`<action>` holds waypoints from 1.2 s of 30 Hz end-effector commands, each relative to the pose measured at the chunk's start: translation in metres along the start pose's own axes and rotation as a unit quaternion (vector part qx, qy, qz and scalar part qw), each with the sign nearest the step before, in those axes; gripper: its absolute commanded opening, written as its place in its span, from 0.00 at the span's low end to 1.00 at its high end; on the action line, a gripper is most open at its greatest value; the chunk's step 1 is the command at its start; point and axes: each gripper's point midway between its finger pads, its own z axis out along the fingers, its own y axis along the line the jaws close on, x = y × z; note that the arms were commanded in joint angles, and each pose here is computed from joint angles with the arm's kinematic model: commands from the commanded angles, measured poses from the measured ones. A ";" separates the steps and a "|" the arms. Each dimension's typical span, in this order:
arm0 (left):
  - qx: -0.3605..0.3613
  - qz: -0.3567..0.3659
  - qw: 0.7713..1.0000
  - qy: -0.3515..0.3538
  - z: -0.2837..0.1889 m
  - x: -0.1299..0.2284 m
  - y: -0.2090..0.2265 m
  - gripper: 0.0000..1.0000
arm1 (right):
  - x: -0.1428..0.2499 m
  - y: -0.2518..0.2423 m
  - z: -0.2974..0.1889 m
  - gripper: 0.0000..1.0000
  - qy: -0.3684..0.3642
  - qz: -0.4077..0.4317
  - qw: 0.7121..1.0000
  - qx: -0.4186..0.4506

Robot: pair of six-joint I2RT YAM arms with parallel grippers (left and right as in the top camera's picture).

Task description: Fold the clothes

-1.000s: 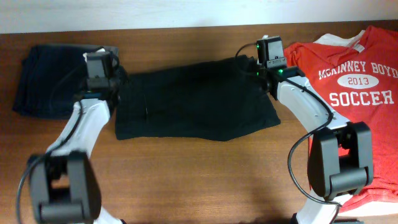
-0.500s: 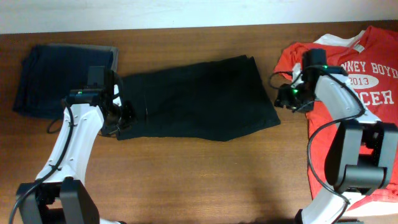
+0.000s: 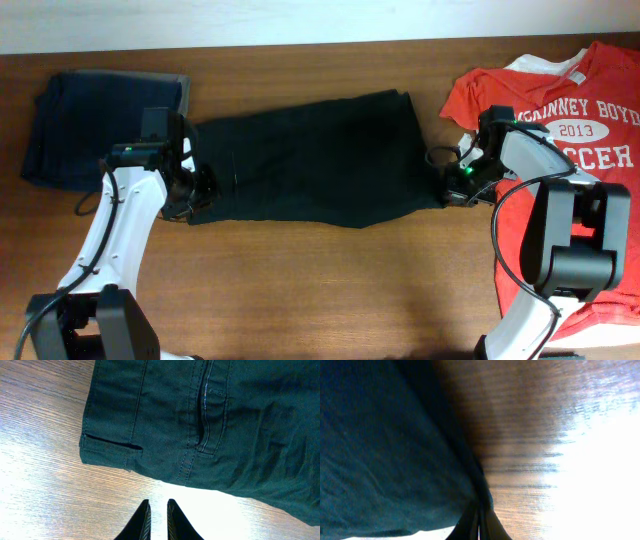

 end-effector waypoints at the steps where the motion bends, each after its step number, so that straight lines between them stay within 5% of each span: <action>1: -0.004 0.008 1.000 0.000 0.001 0.000 0.001 0.12 | 0.017 -0.039 0.000 0.04 0.024 0.104 0.990 0.097; 6: -0.005 0.008 1.000 0.004 0.001 0.002 0.002 0.11 | 0.060 -0.065 -0.015 0.04 0.097 0.185 0.966 0.155; 11: 0.033 0.038 0.998 -0.029 0.001 -0.015 -0.014 0.03 | 0.044 -0.050 -0.046 0.04 0.077 0.169 0.973 0.135; 16: 0.129 0.154 0.970 -0.136 -0.010 -0.059 -0.074 0.03 | -0.003 0.013 -0.101 0.26 0.009 0.057 0.996 0.071; 17: 0.134 0.166 0.966 -0.148 -0.007 -0.064 -0.083 0.02 | -0.013 0.026 -0.099 0.26 -0.010 0.027 0.998 0.061; 19: 0.143 0.200 0.955 -0.165 0.009 -0.073 -0.104 0.02 | -0.036 0.050 -0.090 0.05 -0.057 -0.018 0.997 0.054; 21: 0.134 0.246 0.941 -0.190 0.036 -0.088 -0.119 0.02 | -0.065 0.062 -0.079 0.04 -0.120 -0.034 0.990 0.073; 27: 0.096 0.237 0.939 -0.232 0.106 -0.126 -0.112 0.02 | -0.124 0.060 -0.037 0.04 -0.231 -0.051 0.967 0.097; 30: 0.059 0.226 0.939 -0.251 0.118 -0.139 -0.099 0.02 | -0.149 0.053 -0.015 0.22 -0.261 -0.050 0.958 0.107; 36: 0.029 0.234 0.940 -0.245 0.137 -0.141 -0.084 0.01 | -0.151 0.035 0.048 0.27 -0.220 -0.049 0.968 0.109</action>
